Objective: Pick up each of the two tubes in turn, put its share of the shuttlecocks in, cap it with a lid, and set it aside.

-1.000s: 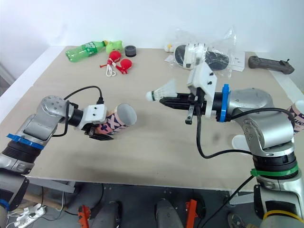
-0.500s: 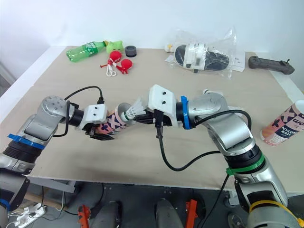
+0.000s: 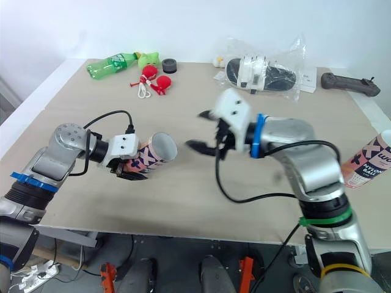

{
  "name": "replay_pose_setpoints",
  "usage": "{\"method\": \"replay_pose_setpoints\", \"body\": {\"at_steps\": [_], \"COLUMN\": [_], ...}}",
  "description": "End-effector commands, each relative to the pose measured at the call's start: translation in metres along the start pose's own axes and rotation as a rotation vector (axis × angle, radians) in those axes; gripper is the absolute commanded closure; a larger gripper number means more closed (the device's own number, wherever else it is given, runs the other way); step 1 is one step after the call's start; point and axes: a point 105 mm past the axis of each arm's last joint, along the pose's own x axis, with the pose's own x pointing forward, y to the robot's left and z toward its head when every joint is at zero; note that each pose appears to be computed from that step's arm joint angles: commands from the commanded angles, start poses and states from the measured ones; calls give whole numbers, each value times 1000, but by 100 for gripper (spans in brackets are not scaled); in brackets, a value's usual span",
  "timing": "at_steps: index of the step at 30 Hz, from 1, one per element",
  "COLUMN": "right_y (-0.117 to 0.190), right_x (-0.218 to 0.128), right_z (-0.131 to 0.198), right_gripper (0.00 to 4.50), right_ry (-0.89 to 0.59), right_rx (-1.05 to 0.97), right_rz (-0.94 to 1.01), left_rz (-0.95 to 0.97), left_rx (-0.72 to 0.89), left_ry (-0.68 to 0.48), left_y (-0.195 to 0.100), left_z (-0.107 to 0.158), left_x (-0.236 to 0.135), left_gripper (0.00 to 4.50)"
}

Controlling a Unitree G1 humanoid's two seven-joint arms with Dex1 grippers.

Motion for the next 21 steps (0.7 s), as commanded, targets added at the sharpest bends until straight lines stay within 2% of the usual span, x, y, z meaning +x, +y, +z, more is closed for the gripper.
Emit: {"method": "replay_pose_setpoints", "body": {"at_steps": [1, 5, 10, 12, 17, 21], "right_y": [-59, -88, -93, -86, -74, -69], "right_x": [-35, -77, -120, -133, -140, -124], "right_z": [-22, -59, -94, -108, -133, -147], "right_gripper": [17, 17, 17, 17, 17, 17], "right_ry": [78, 177, 269, 312, 372, 366], "right_rx": [75, 191, 290, 337, 409, 445], "right_rz": [-342, -550, -688, -700, -710, -689], "left_rz": [2, 2, -4, -9, -15, -15], "left_rx": [14, 16, 14, 13, 16, 24], "left_ry": [-11, -16, -19, -18, -18, -17], "left_y": [0, 1, -1, -2, -3, -3], "left_z": [4, 6, 5, 4, 5, 6], "left_x": [0, 1, 2, 3, 4, 6], "left_gripper": [137, 137, 137, 137, 137, 137]}}
